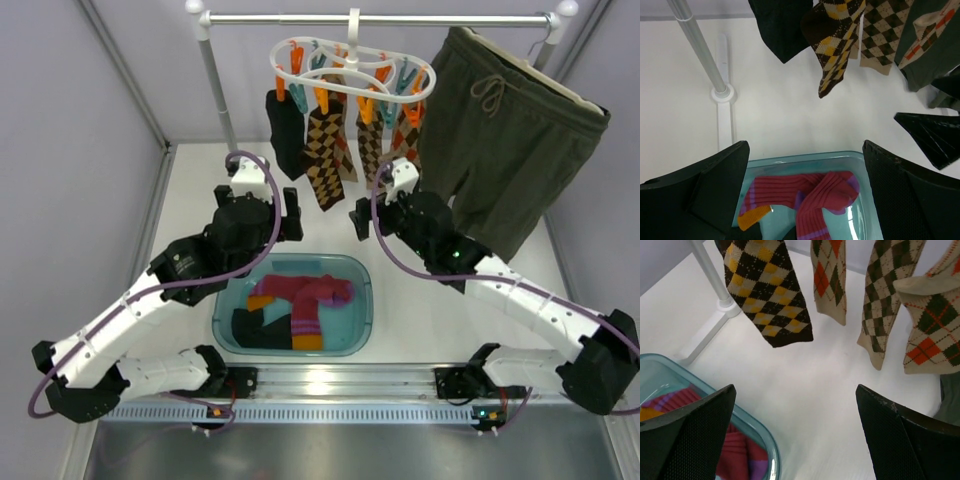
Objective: Remove the socks clipped to the hanger
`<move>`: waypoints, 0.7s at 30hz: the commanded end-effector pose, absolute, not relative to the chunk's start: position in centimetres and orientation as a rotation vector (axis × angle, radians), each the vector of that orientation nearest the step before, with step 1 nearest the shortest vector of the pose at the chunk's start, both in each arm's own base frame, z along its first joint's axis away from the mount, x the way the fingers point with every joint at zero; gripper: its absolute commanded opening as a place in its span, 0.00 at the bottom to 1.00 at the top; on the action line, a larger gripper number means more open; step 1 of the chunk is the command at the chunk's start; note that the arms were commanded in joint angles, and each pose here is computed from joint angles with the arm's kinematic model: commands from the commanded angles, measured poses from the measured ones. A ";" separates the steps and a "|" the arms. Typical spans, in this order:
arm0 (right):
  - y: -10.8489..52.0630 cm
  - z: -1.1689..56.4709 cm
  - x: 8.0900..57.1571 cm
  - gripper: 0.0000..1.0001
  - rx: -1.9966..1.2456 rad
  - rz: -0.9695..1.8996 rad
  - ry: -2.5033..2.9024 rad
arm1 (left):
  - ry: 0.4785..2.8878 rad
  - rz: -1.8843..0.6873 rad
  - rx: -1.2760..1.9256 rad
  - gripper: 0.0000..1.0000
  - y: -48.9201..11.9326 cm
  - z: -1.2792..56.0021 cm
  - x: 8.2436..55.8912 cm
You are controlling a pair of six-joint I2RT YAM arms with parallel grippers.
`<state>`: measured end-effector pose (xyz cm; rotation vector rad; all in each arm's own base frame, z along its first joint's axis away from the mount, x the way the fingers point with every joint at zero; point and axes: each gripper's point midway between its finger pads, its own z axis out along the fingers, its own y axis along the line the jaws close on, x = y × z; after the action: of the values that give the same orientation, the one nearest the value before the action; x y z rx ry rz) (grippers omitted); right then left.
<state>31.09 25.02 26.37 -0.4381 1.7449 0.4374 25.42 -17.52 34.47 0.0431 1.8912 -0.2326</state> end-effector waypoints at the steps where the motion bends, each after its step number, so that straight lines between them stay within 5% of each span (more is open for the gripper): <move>1: 27.0 31.4 32.8 0.99 -0.452 0.527 1.623 | 1.869 -0.290 0.050 0.99 -19.0 34.6 26.0; 10: 27.1 35.5 27.5 0.99 -0.554 0.747 1.518 | 1.655 -0.608 0.098 0.99 -22.5 30.3 33.9; 21: 24.5 38.5 20.3 0.99 -0.659 0.880 1.388 | 1.612 -0.643 0.273 0.98 -28.3 26.0 39.8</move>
<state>21.58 24.70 39.50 -0.6215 1.3688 0.8398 37.80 -26.01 19.43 0.2510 1.8544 -0.5532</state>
